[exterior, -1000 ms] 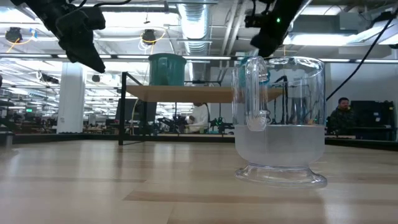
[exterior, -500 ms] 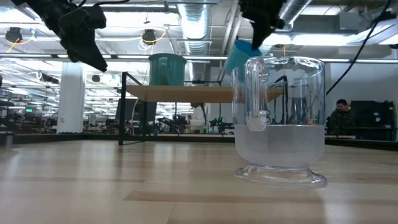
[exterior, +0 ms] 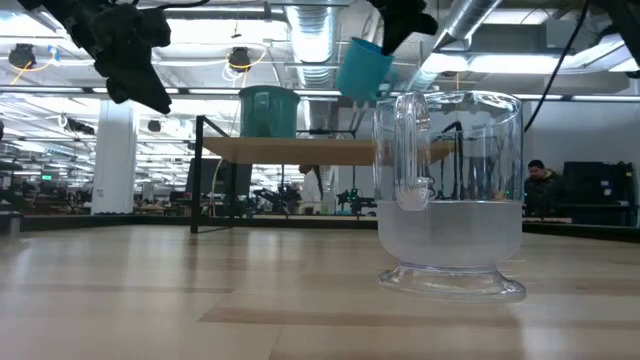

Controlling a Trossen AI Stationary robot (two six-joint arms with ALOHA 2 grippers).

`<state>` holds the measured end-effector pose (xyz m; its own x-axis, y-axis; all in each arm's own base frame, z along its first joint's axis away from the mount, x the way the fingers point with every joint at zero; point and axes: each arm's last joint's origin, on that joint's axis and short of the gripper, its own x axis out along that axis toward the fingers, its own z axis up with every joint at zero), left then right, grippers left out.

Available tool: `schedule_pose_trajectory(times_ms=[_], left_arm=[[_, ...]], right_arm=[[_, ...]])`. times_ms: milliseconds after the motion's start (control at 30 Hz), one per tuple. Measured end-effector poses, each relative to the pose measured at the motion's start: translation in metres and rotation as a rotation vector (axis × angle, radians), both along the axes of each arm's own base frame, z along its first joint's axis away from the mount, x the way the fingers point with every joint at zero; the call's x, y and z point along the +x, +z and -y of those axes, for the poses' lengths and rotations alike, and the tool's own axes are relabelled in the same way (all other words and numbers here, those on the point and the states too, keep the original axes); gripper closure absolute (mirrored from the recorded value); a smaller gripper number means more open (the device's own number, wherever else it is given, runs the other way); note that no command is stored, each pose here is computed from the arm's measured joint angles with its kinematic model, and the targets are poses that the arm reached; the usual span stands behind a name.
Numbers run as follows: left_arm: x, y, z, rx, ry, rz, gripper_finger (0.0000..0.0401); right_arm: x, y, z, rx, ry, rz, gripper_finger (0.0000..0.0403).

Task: Stack small to large cups/mugs on shelf
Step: Put the light blue mug on the shelf

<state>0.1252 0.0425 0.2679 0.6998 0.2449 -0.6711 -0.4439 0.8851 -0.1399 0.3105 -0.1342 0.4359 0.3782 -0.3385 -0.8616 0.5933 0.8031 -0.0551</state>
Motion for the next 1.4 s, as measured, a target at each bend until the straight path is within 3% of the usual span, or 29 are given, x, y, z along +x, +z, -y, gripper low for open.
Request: schedule_pose_trajectory(times_ms=[167, 733, 1400], left_arm=[[0.000, 0.000, 0.000, -0.022, 0.020, 0.007, 0.0287], [0.000, -0.001, 0.003, -0.087, -0.043, 0.018, 0.0287], [-0.001, -0.002, 0.003, -0.127, -0.003, 0.008, 0.0287]], right_arm=[[0.009, -0.007, 0.000, 0.127, 0.009, 0.058, 0.0400], [0.002, -0.012, 0.016, 0.311, -0.349, 0.125, 0.0400], [0.029, -0.053, 0.056, 0.586, -0.570, 0.160, 0.0400]])
